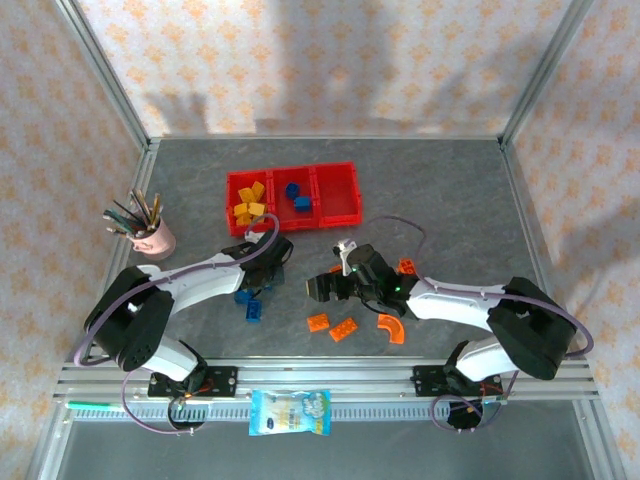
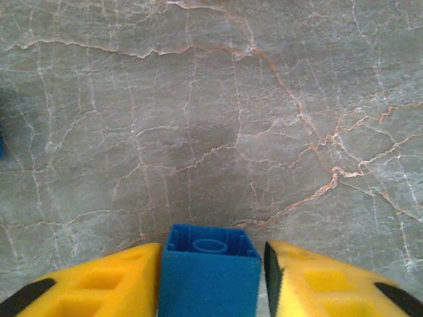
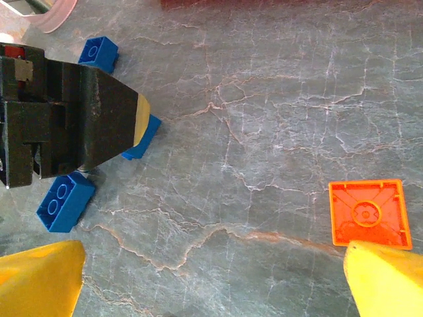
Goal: Sort the legos into containers by color
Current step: Pick up the lego from the center of the table.
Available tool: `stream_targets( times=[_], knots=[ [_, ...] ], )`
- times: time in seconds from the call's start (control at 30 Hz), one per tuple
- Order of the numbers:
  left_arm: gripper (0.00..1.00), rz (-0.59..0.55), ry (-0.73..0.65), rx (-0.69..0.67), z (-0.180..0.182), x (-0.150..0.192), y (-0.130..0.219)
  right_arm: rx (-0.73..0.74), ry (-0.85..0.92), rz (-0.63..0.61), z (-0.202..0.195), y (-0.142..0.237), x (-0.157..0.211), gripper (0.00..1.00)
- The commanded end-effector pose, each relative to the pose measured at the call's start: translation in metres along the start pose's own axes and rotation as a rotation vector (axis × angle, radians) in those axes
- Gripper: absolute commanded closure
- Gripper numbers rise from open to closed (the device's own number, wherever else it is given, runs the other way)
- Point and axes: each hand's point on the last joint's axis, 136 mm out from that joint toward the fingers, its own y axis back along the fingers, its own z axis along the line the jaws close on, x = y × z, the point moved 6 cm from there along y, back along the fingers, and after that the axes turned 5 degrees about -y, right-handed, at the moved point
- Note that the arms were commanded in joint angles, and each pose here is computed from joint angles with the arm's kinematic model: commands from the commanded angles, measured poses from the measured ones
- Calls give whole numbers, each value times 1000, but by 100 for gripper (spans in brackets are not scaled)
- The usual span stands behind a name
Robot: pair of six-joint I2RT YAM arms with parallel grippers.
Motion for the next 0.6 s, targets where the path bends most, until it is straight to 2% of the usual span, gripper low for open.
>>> stream_targets(
  times=[0.0,0.17,0.3,0.57],
  knots=[
    [58,5,-3,-12,2,5,-3,17,1,-28,-1,-2,-4,0],
    [65,-3,-4,-9,2,3,1,18,-5,-47,1,1,-8,0],
    [66,-31,7,6,1,-5,12,17,-15,-77,3,8,-17,0],
    [66,-198,18,45,-13,-56,59,43,-74,-165,-11,30,-48,0]
  ],
)
